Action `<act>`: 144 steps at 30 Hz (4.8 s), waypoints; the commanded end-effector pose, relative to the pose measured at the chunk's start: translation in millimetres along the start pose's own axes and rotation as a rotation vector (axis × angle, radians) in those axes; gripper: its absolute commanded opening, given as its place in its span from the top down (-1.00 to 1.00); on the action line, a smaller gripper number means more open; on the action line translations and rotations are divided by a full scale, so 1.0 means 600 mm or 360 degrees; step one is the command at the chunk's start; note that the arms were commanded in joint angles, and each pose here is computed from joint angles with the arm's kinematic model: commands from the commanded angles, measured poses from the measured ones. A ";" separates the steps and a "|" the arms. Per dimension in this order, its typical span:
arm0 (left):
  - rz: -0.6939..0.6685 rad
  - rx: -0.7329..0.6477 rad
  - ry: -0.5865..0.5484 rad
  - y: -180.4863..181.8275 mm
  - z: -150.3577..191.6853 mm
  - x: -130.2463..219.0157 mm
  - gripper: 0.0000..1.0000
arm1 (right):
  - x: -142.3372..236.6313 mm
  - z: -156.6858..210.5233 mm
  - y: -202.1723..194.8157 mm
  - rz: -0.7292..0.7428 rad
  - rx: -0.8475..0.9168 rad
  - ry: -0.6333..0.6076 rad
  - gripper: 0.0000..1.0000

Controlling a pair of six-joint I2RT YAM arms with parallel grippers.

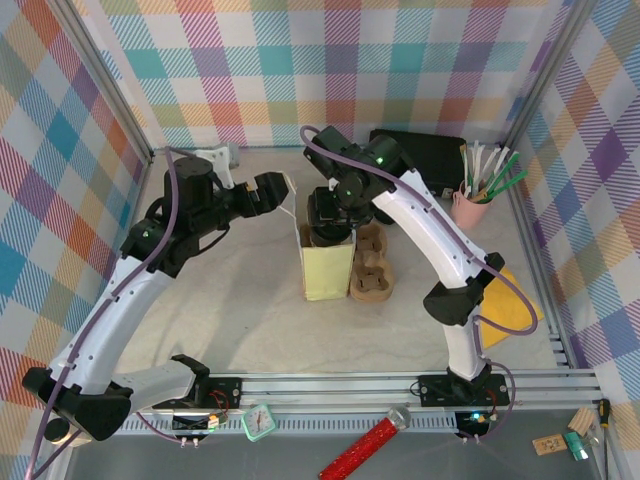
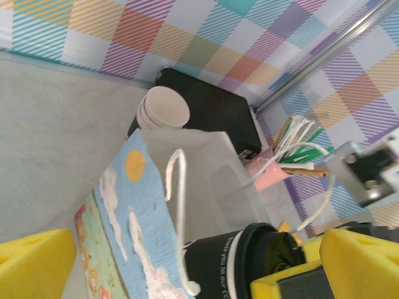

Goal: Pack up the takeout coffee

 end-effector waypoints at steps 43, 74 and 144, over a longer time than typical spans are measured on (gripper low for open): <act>0.0184 0.0080 0.0225 -0.005 0.055 -0.047 1.00 | -0.040 0.027 0.018 0.0013 -0.0003 0.0205 -0.26; 0.0155 0.0060 0.0172 0.001 0.053 -0.026 1.00 | -0.060 0.086 -0.005 0.0129 0.0045 0.0495 -0.26; 0.0238 0.0051 0.0250 -0.014 0.088 -0.027 1.00 | -0.131 0.091 -0.009 0.0097 0.0134 0.0715 -0.27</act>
Point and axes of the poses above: each hand's point on the last joint's axis, 136 mm out from that joint toward the fingers, its own x axis back along the fingers, its own y axis along the line the jaws close on, z = x × y, the point moved 2 cm from there along x, back along the fingers, and after that the axes turned 12 degrees about x, right-handed, at the moved point
